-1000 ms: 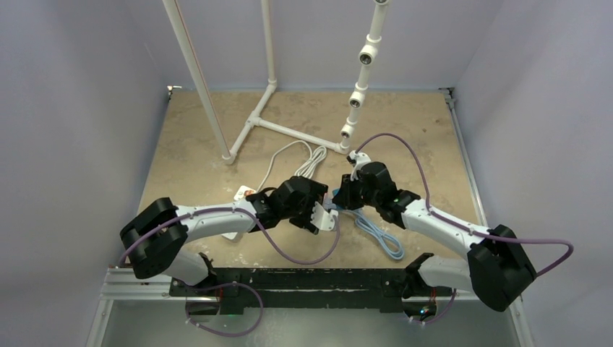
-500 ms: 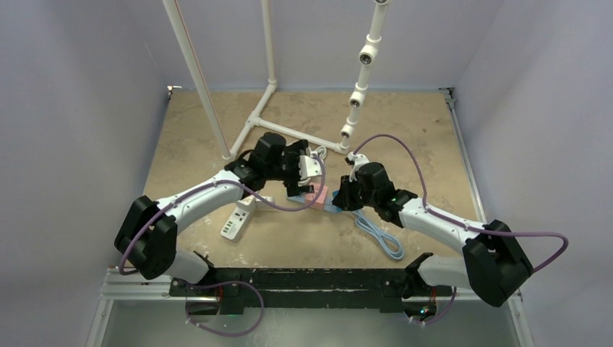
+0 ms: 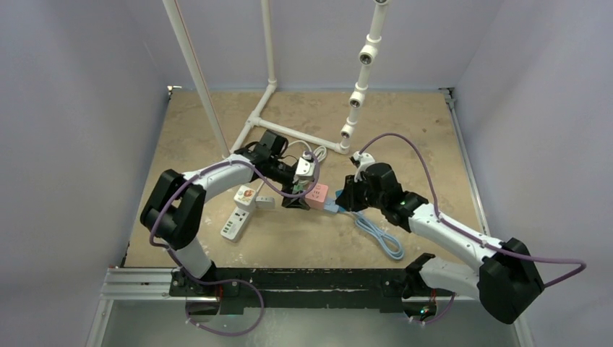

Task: Insert the plug
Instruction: Move the socket to the center of the board.

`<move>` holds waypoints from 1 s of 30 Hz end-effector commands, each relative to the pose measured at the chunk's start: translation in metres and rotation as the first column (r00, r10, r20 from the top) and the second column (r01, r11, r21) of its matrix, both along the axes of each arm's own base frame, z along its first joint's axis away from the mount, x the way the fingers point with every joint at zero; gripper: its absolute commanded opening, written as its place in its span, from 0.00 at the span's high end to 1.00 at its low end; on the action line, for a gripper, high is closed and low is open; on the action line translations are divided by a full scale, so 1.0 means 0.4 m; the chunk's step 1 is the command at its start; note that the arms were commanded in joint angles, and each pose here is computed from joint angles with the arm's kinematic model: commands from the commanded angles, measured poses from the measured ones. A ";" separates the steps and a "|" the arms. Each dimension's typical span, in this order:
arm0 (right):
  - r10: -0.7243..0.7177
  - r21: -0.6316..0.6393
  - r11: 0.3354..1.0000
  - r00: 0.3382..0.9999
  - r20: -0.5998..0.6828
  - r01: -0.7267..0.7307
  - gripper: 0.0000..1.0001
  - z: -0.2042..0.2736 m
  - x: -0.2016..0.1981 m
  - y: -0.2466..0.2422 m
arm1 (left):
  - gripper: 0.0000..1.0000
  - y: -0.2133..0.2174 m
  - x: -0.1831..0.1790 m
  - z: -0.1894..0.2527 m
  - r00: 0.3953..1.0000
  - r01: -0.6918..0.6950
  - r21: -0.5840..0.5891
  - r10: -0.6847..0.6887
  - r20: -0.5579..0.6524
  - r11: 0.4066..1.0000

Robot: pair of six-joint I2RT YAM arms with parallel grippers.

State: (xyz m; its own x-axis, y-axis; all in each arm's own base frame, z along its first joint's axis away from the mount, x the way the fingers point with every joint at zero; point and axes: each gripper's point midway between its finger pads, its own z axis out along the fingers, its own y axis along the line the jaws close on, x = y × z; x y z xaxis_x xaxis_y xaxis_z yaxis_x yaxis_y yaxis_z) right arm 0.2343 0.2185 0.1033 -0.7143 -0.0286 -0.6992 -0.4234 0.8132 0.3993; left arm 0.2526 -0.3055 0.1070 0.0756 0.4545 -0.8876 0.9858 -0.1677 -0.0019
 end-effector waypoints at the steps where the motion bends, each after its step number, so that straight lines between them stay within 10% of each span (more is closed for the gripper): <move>1: 0.028 0.020 0.999 0.998 0.053 -0.029 1.00 0.076 0.009 0.012 | 0.01 -0.013 0.000 0.031 0.990 0.137 -0.073 -0.135 0.040 0.988; 17: 0.161 -0.083 0.985 0.973 0.164 -0.149 1.00 0.217 0.031 0.017 | 0.02 -0.018 0.017 -0.056 0.983 0.178 -0.061 -0.175 0.059 0.982; 24: 0.240 -0.211 0.958 0.945 0.222 -0.194 1.00 0.268 0.054 -0.007 | 0.36 -0.050 0.009 -0.087 0.969 0.244 -0.046 -0.242 0.051 0.969; 30: 0.375 -0.296 0.904 0.904 0.208 -0.307 1.00 0.281 0.039 -0.010 | 0.44 -0.082 -0.038 -0.104 0.933 0.355 -0.044 -0.351 0.084 0.934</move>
